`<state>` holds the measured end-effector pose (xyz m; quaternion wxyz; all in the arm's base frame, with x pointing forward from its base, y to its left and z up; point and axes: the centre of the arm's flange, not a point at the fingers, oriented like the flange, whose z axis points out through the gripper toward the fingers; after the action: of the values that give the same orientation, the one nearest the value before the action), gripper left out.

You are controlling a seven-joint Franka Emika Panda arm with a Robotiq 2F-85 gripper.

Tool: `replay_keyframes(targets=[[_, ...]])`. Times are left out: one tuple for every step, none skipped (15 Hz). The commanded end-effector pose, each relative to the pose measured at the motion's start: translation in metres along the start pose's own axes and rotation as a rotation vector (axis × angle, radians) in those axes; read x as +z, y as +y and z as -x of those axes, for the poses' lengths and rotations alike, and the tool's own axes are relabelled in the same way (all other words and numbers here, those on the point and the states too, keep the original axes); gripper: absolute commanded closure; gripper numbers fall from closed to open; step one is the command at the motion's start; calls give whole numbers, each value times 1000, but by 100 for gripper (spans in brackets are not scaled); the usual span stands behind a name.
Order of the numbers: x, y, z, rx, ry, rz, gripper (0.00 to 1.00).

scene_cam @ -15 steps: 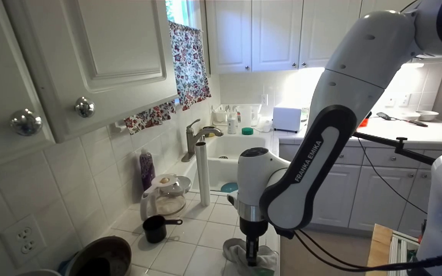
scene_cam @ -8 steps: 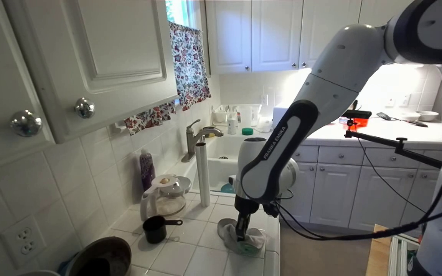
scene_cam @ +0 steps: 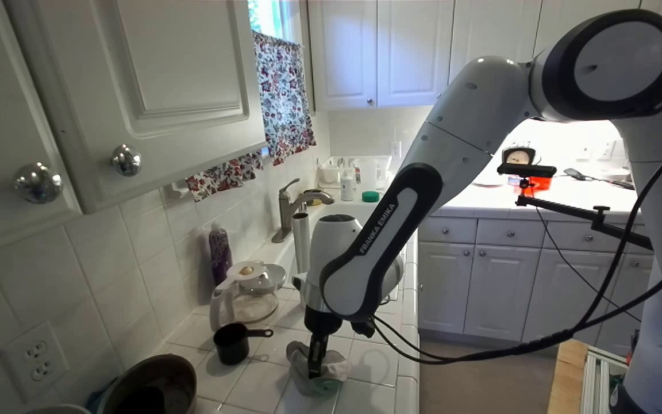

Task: Use the white towel to clean the surface

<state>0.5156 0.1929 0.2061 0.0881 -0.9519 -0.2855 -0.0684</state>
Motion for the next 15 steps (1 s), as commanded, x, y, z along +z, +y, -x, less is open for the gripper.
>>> replay_keyframes(targets=[[31,-20,-13,-73,-36,-12,97],[29,-16,-11,-69,-33,-4,97],[26,-8,-3,-51,-19,-8,97],[22,-2,4,-31,-12,-7,97],[19,4,12,-8,-4,-5,97],[15,11,21,22,8,-7,97],[12,17,32,58,23,-6,97],[10,22,40,90,36,-2,97],[8,29,50,125,53,0,97],[3,35,61,161,73,7,97],[-1,41,71,196,92,14,97],[-5,48,81,228,110,24,97],[-11,56,89,260,130,36,97],[-17,64,97,286,150,50,97],[-24,70,105,315,168,64,97]])
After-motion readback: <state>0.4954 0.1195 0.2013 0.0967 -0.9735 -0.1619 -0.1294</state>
